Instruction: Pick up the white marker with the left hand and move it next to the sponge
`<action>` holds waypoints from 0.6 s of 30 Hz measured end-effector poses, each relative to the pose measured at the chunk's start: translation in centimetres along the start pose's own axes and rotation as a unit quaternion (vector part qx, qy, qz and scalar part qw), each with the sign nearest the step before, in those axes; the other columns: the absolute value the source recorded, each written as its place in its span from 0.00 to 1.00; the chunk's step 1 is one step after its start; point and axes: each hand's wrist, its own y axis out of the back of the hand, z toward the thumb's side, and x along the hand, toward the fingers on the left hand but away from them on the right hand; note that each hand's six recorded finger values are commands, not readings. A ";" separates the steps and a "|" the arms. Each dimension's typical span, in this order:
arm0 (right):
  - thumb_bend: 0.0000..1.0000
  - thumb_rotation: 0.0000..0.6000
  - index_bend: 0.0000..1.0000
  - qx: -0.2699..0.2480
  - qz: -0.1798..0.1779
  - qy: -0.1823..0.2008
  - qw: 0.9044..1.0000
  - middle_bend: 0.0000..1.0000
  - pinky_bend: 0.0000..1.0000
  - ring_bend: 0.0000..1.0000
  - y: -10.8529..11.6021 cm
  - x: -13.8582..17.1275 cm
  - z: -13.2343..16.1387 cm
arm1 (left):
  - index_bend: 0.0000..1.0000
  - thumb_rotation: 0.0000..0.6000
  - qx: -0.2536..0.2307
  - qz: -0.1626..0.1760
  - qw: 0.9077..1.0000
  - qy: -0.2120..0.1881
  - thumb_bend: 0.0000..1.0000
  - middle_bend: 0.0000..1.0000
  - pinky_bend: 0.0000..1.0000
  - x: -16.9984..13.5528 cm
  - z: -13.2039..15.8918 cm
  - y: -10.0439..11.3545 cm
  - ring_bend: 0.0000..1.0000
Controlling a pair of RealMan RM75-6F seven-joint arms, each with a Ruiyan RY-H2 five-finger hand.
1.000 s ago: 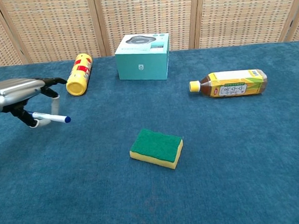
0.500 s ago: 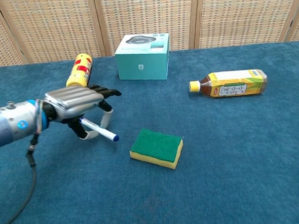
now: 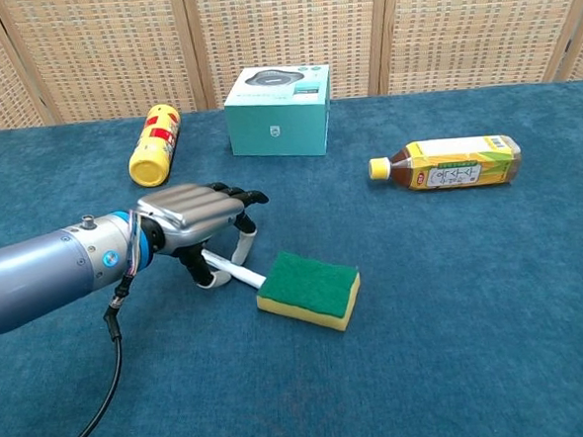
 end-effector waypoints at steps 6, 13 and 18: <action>0.00 1.00 0.00 0.000 0.000 0.001 1.000 0.00 0.00 0.00 0.0 0.0 0.0 | 0.00 1.00 -0.017 0.004 1.000 -0.002 0.24 0.00 0.00 -0.2 -0.1 0.2 0.00; 0.00 1.00 0.00 -0.001 0.000 0.004 1.000 0.00 0.00 0.00 0.1 0.2 0.2 | 0.00 1.00 -0.045 0.021 0.999 -0.009 0.23 0.00 0.00 -1.8 -1.7 1.7 0.00; 0.00 1.00 0.00 -0.001 0.001 0.009 1.000 0.00 0.00 0.00 0.0 0.3 0.5 | 0.00 1.00 -0.054 0.056 0.997 0.008 0.20 0.00 0.00 -4.5 -4.9 4.0 0.00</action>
